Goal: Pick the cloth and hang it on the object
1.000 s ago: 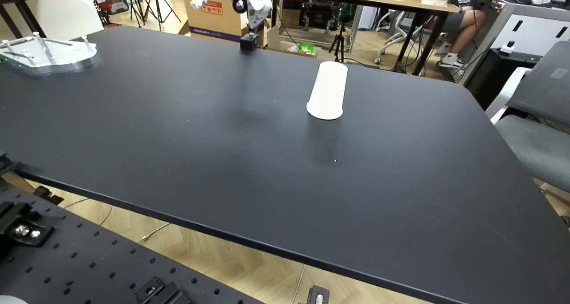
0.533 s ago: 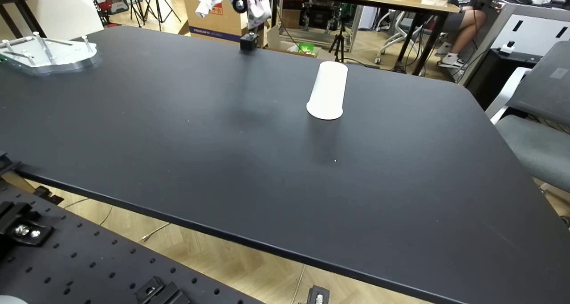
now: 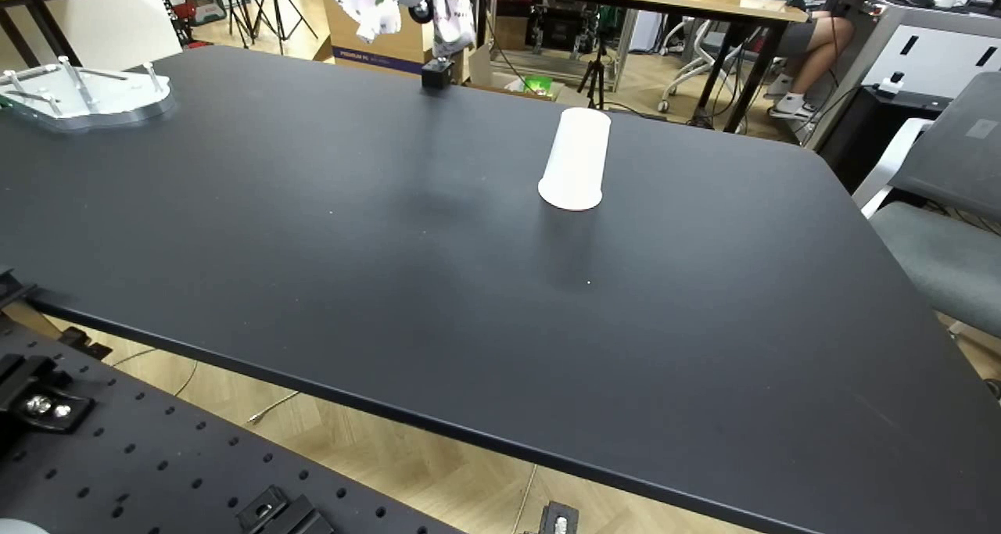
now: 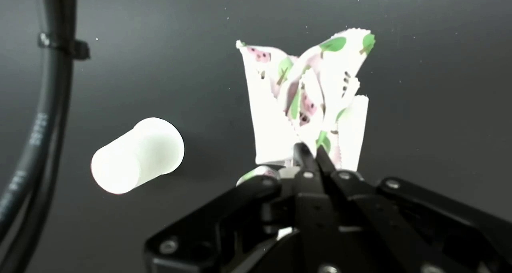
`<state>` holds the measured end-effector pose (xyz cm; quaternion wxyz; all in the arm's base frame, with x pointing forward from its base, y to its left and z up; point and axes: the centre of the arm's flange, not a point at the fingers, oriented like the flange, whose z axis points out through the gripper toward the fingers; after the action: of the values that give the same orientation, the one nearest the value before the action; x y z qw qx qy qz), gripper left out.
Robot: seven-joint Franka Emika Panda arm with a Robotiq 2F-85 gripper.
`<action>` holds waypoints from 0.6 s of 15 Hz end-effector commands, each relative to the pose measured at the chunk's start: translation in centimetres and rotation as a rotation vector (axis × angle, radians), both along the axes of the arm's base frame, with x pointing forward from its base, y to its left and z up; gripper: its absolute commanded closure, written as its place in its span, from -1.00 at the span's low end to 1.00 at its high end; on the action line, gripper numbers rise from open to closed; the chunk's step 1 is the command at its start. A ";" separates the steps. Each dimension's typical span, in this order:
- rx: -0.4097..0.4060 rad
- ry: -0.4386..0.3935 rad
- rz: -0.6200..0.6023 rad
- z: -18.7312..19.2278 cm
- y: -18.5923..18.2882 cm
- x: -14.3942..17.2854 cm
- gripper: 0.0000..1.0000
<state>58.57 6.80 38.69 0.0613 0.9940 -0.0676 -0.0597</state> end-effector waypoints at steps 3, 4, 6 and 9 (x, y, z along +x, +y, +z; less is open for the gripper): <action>0.028 -0.017 -0.034 -0.2 -0.6 0.2 0.98; 0.033 -0.015 -0.036 -0.1 -0.7 0.2 0.44; 0.033 -0.017 -0.035 0.1 -0.8 0.1 0.30; 0.028 -0.023 -0.037 0.9 -0.7 -0.3 -0.11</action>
<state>58.87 6.38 38.34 0.0504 0.9941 -0.0773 -0.0569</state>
